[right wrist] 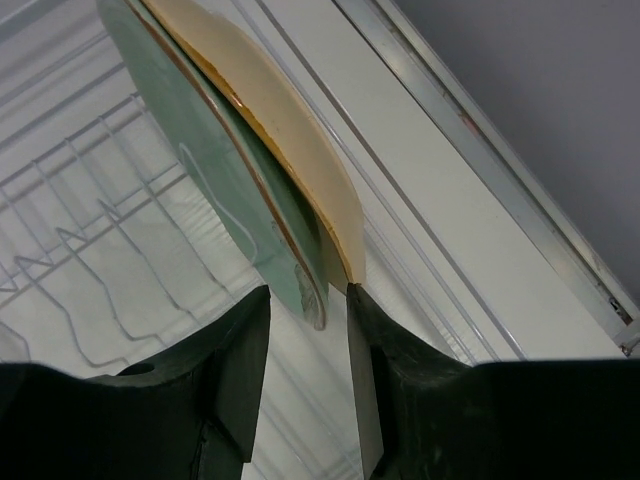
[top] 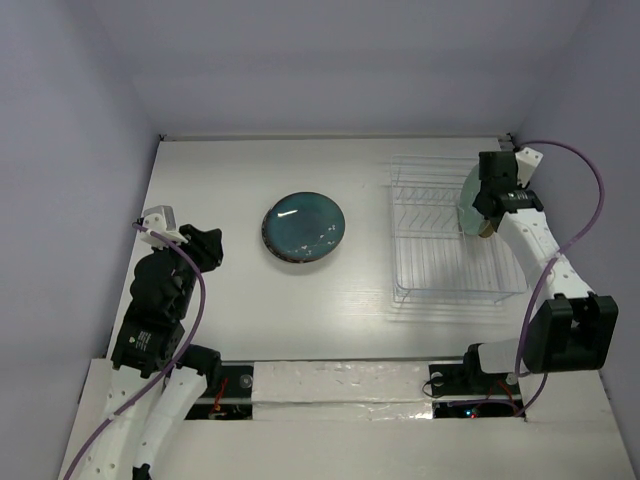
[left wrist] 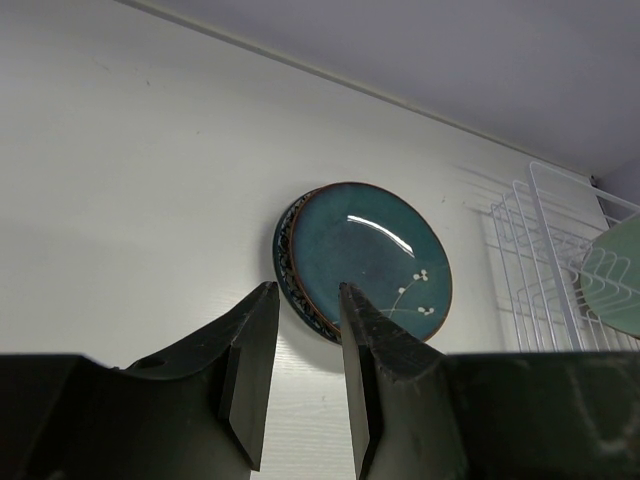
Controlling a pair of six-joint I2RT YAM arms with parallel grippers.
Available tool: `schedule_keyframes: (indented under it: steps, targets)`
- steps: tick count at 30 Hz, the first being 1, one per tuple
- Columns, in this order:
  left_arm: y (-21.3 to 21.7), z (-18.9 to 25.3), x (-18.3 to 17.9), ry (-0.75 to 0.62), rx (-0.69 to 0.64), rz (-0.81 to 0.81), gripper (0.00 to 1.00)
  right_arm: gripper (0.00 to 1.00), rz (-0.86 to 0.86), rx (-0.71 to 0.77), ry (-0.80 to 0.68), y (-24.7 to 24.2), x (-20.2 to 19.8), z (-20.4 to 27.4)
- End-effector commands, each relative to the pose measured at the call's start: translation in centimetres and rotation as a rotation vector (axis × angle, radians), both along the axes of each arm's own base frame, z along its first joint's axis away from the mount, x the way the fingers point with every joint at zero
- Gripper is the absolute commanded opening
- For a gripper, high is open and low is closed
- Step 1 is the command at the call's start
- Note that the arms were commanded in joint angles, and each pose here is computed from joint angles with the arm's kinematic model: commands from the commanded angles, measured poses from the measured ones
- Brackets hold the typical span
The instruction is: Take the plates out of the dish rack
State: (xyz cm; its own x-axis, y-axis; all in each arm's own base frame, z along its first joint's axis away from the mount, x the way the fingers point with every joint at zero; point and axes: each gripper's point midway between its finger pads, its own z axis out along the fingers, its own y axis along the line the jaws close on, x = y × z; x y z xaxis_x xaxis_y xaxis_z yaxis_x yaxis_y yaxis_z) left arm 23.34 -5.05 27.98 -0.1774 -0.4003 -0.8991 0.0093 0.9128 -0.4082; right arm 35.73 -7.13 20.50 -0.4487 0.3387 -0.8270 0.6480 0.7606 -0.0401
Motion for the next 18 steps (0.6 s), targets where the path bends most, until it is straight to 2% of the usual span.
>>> schedule_keyframes:
  steps: [1, 8, 11, 12, 15, 18]
  targets:
    - [-0.3, 0.7, 0.3, -0.038, 0.001, -0.012, 0.28, 0.42, 0.011, 0.002, -0.084, -0.6, 1.9, 2.3]
    - [-0.3, 0.6, 0.4, -0.035, 0.001, -0.011, 0.28, 0.40, 0.013, 0.007, -0.066, -0.5, 2.6, 1.2]
    - [-0.3, 0.6, 0.4, -0.032, 0.001, -0.012, 0.28, 0.37, 0.008, 0.011, -0.066, -0.7, 2.7, 0.8]
    - [-0.3, 0.6, 0.4, -0.033, 0.002, -0.012, 0.28, 0.31, 0.010, 0.013, -0.062, -0.7, 2.8, 0.6]
    - [-0.3, 0.6, 0.4, -0.033, 0.002, -0.012, 0.28, 0.23, 0.028, 0.035, -0.051, -0.2, 3.0, 0.0]
    - [-0.2, 0.6, 0.4, -0.033, 0.002, -0.008, 0.28, 0.25, 0.014, 0.023, -0.039, -0.5, 2.9, -0.5]
